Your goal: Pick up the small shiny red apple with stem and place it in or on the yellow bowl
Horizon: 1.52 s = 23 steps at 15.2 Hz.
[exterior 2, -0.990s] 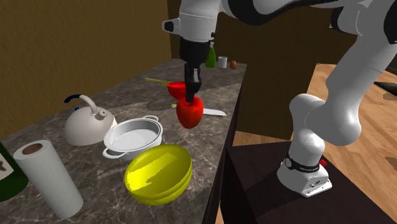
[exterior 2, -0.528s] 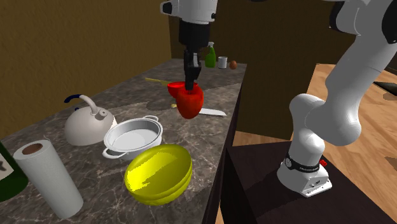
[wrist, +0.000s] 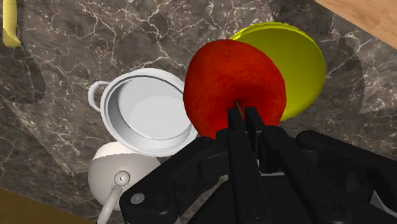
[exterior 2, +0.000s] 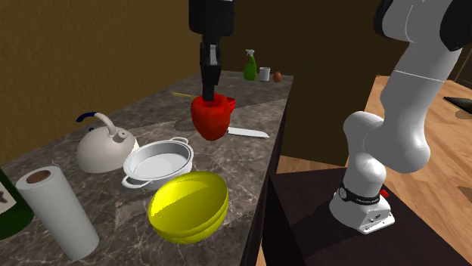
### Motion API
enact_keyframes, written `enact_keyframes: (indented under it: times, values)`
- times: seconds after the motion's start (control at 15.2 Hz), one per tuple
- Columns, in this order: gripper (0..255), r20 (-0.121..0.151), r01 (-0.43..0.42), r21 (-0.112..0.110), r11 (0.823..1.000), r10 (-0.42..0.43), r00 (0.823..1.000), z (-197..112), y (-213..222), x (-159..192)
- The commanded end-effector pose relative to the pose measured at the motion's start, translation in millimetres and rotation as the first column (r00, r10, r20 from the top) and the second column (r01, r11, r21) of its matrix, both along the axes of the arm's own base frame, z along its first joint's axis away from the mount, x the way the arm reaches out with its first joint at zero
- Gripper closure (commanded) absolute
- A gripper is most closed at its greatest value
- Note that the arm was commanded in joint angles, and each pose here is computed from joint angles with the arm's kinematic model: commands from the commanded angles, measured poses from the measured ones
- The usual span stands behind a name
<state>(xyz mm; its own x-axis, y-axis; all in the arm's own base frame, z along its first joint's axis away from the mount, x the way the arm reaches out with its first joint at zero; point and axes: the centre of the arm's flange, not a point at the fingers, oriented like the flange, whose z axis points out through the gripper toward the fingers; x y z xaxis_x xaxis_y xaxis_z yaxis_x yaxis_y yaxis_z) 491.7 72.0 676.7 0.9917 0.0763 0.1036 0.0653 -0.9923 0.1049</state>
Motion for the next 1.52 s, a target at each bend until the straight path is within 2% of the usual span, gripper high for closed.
enact_keyframes:
  times: [0.0,0.33,1.45]
  values:
    - [255,0.000,0.001,0.001,1.000,-0.001,1.000,11,21,13]
    - [255,0.000,0.001,0.001,1.000,-0.001,1.000,35,68,43]
    - [255,0.000,0.001,0.001,1.000,-0.001,1.000,-54,68,43]
